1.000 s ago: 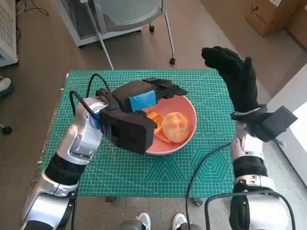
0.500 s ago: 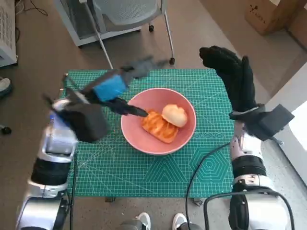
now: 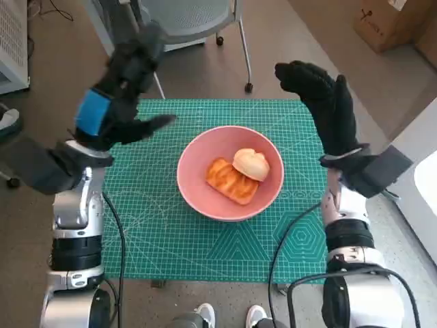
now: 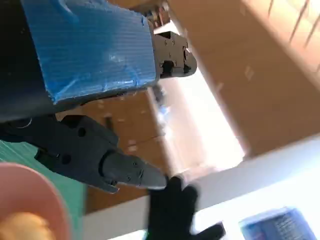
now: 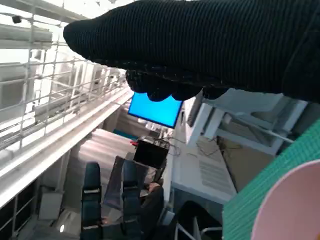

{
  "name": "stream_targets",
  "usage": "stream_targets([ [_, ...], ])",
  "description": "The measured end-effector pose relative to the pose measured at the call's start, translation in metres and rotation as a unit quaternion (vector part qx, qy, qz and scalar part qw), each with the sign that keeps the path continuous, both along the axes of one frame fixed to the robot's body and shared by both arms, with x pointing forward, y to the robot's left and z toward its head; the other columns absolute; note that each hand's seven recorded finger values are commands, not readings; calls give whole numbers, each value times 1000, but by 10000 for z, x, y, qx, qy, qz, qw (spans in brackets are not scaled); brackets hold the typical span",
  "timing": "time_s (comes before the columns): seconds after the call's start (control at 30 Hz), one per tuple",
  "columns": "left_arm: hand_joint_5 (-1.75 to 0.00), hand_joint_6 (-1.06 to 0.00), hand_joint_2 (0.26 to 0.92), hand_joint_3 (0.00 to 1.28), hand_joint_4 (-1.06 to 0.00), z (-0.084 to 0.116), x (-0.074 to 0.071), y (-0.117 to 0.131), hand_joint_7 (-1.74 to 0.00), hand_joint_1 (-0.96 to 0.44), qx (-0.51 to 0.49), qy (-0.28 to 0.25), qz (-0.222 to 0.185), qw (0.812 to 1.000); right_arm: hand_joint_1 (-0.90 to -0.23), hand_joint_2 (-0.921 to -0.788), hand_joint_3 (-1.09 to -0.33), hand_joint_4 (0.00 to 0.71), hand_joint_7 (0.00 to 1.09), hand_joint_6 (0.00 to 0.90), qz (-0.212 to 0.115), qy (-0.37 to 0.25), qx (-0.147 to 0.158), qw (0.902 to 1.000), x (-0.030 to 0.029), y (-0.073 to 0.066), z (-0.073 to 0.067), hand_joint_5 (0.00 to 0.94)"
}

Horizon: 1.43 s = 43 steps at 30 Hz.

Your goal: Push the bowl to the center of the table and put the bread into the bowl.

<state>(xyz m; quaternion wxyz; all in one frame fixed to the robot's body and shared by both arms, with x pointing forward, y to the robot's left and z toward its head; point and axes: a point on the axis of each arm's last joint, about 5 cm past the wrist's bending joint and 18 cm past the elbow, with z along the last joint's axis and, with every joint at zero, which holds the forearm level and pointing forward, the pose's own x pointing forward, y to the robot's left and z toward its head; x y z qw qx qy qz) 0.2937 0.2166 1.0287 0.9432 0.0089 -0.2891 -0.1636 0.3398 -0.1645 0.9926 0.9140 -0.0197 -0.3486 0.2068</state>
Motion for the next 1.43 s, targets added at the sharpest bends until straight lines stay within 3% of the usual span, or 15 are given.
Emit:
stream_targets([
  [0.5,-24,1,921,252,-92,-18,-48,-1,-548,-661,-219,-114,173,9995,-616,-921,-653,193,2,321,-103,-187,97,9997,-2,12,67,1],
  [0.9,-15,1,921,252,-84,25,-65,-76,-505,-625,-249,-223,239,9992,-613,-921,-654,197,3,323,-131,-229,113,9996,-7,6,101,2],
  [1.43,-15,1,901,252,-86,101,-93,-222,-526,-531,-116,-303,-2,9995,-652,-921,-654,194,2,323,-187,-276,91,9994,-18,-35,156,0],
])
